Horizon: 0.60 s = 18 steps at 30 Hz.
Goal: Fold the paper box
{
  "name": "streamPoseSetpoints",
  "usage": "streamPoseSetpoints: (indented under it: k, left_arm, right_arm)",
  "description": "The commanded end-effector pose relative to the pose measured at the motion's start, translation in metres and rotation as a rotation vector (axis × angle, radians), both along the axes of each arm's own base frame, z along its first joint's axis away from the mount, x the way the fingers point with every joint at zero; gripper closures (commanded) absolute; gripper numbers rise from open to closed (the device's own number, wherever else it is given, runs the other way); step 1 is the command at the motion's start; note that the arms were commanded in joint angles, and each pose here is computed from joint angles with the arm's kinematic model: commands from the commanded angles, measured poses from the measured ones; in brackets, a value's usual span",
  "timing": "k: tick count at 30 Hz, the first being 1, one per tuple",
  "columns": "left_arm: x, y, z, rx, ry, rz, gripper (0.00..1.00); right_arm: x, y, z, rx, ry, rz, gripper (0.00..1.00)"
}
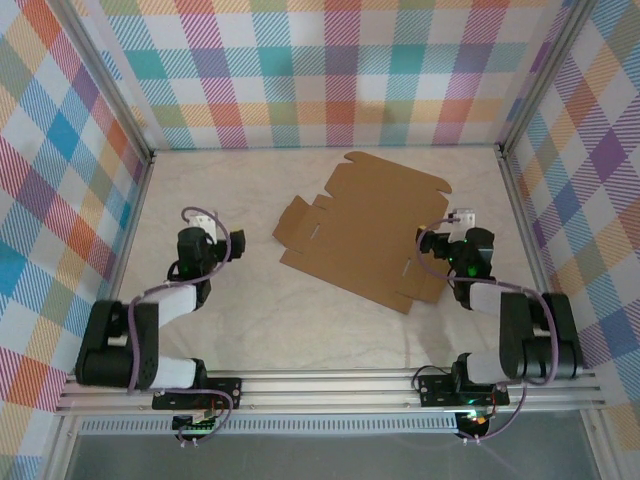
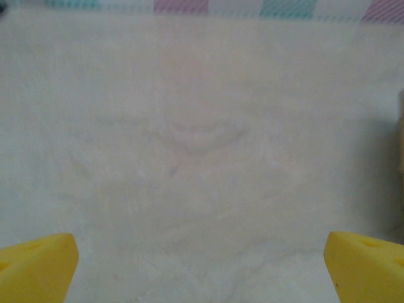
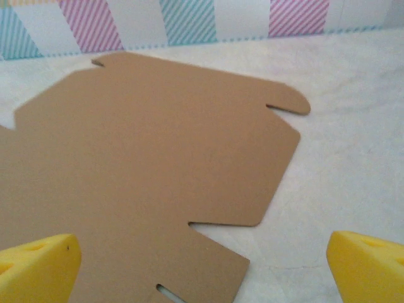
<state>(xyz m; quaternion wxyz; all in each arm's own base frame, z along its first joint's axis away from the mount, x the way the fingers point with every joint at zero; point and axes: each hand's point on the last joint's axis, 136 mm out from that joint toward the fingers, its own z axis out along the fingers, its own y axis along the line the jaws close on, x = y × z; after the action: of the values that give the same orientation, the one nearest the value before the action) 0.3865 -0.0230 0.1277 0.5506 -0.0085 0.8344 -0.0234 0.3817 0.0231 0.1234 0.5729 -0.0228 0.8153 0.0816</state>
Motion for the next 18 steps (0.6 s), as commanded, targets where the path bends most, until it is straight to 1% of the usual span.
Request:
streamPoseSetpoints:
  k: [1,3,5,7,8,11,14,16,18]
  left_arm:
    - [0.002,-0.046,0.057,0.033,-0.060,-0.183,0.00]
    - [0.002,-0.081,0.077,0.030,-0.059,-0.297,0.00]
    - [0.003,-0.120,0.089,0.039,-0.045,-0.411,0.00]
    - [0.007,-0.155,0.089,0.053,-0.005,-0.498,0.00]
    - [0.010,-0.170,0.086,0.055,0.024,-0.530,0.00]
    - [0.025,-0.208,0.074,0.057,0.122,-0.598,0.00]
    - [0.039,-0.238,0.055,0.025,0.228,-0.648,0.00]
    - [0.047,-0.255,0.041,-0.025,0.313,-0.659,0.00]
    - [0.057,-0.265,0.021,-0.094,0.432,-0.626,0.00]
  right_arm:
    - [-0.007,0.007,0.022,0.041,0.017,0.023,0.00]
    - [-0.011,0.007,0.027,0.106,0.071,-0.008,0.00]
    - [-0.015,0.005,0.029,0.200,0.144,-0.060,0.00]
    - [-0.020,0.008,0.030,0.297,0.216,-0.093,0.00]
    - [-0.026,0.007,0.028,0.378,0.278,-0.140,0.00]
    - [-0.039,0.012,0.022,0.488,0.367,-0.182,0.00]
    - [-0.054,0.016,0.014,0.557,0.410,-0.200,0.00]
    - [-0.064,0.017,0.011,0.580,0.420,-0.209,0.00]
    - [-0.073,0.020,0.007,0.585,0.438,-0.198,0.00]
